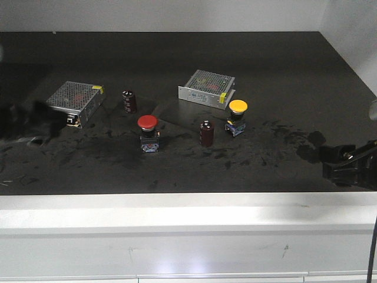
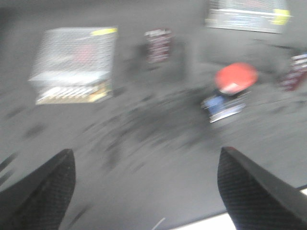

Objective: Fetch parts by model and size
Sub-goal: 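Lower the left gripper over the red-capped emergency stop button, then close the left gripper on the red button and lift it away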

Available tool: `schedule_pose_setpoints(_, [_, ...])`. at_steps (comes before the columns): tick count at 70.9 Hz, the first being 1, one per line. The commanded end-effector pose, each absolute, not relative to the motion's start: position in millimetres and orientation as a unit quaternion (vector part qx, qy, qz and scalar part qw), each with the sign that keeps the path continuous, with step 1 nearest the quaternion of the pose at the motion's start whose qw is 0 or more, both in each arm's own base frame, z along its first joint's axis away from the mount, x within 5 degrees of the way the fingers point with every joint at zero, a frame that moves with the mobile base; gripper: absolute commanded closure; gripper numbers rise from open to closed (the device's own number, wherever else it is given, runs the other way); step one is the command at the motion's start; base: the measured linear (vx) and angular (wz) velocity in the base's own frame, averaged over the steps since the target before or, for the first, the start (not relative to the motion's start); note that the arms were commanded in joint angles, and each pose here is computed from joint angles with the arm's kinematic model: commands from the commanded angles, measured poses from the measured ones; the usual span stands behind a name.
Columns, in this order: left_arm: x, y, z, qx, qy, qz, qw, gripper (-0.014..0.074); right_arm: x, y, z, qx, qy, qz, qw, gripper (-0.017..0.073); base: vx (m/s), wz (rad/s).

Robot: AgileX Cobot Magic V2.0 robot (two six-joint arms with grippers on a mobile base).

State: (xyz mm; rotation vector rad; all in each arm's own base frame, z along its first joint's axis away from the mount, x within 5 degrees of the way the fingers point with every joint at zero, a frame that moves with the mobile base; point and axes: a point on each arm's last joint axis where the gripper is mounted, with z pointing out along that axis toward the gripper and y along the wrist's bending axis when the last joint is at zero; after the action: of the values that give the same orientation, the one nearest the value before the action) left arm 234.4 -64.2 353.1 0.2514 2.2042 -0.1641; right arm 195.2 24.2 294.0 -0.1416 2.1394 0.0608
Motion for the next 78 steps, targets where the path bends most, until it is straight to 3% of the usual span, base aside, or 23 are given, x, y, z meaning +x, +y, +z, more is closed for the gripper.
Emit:
schedule_pose_setpoints(1, [256, -85, 379, 0.115, 0.877, -0.088, 0.458, 0.0008, 199, 24, 312, -0.059, 0.850, 0.025, 0.523, -0.0001, 0.00, 0.00])
schedule_pose_setpoints(28, [339, -155, 380, 0.149, 0.904, -0.105, 0.387, 0.0043, 199, 24, 312, -0.059, 0.850, 0.025, 0.523, -0.0001, 0.00, 0.00])
schedule_pose_setpoints(51, [385, -178, 347, 0.142, 0.939, -0.097, 0.299, 0.0043, 199, 24, 312, -0.059, 0.850, 0.025, 0.523, -0.0001, 0.00, 0.00])
schedule_pose_setpoints(78, [406, -190, 324, 0.119, 0.947, -0.109, 0.280, 0.0043, 199, 24, 312, -0.059, 0.850, 0.025, 0.523, -0.0001, 0.00, 0.00])
